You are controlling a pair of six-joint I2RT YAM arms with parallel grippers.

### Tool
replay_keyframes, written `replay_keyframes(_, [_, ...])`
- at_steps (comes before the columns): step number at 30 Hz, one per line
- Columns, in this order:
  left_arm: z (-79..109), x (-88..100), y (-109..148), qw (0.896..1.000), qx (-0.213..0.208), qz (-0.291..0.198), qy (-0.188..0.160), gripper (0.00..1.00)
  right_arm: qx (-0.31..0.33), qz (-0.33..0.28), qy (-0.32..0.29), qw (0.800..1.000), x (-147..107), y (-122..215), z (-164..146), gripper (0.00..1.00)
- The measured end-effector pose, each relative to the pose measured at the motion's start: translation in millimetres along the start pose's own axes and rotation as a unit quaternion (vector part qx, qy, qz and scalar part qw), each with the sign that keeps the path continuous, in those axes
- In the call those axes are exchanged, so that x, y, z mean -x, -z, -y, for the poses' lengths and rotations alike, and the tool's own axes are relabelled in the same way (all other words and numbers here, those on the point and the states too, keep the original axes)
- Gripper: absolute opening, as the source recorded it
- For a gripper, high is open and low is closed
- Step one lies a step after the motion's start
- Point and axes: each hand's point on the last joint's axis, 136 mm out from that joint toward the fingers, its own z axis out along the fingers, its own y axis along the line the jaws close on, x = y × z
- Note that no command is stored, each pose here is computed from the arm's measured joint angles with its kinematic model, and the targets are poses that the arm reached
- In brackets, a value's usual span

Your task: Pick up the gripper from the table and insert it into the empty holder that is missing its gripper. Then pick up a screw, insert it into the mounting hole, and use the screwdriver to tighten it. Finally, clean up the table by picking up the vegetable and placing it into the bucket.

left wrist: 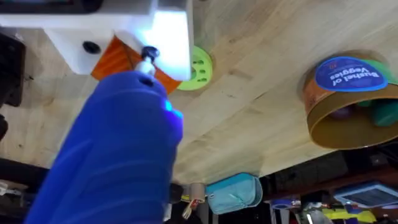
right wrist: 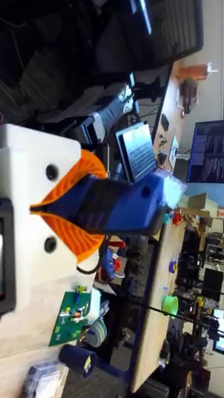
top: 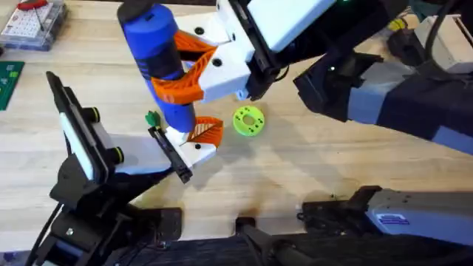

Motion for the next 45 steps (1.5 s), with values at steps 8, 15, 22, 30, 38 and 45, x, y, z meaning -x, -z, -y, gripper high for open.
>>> replay_keyframes(8, [0.0,-0.1,0.0,1.0,0.0,0.0,0.0,0.016,0.0,0.0,0.0,1.0,-0.1,0.0,-0.1,0.022])
replay_keyframes(15, [0.0,-0.1,0.0,1.0,0.0,0.0,0.0,0.016,0.001,0.0,0.0,1.0,-0.1,-0.5,-0.5,0.022])
replay_keyframes(22, [0.0,-0.1,0.0,1.0,0.0,0.0,0.0,0.016,0.004,0.0,0.002,1.0,-0.5,-1.9,-1.8,0.022])
replay_keyframes(30, [-0.1,-1.0,0.0,1.0,0.0,-0.002,0.001,0.016,0.003,-0.003,0.003,1.0,-3.0,-1.9,-1.2,0.022])
replay_keyframes(38, [-0.1,-1.0,0.0,1.0,0.0,-0.002,0.001,0.016,0.003,-0.003,0.003,1.0,-2.9,-1.9,-1.2,0.022])
replay_keyframes(45, [-0.1,-1.1,0.0,1.0,0.0,-0.002,0.001,0.016,0.002,-0.004,0.002,1.0,-3.4,-1.9,-1.0,0.022])
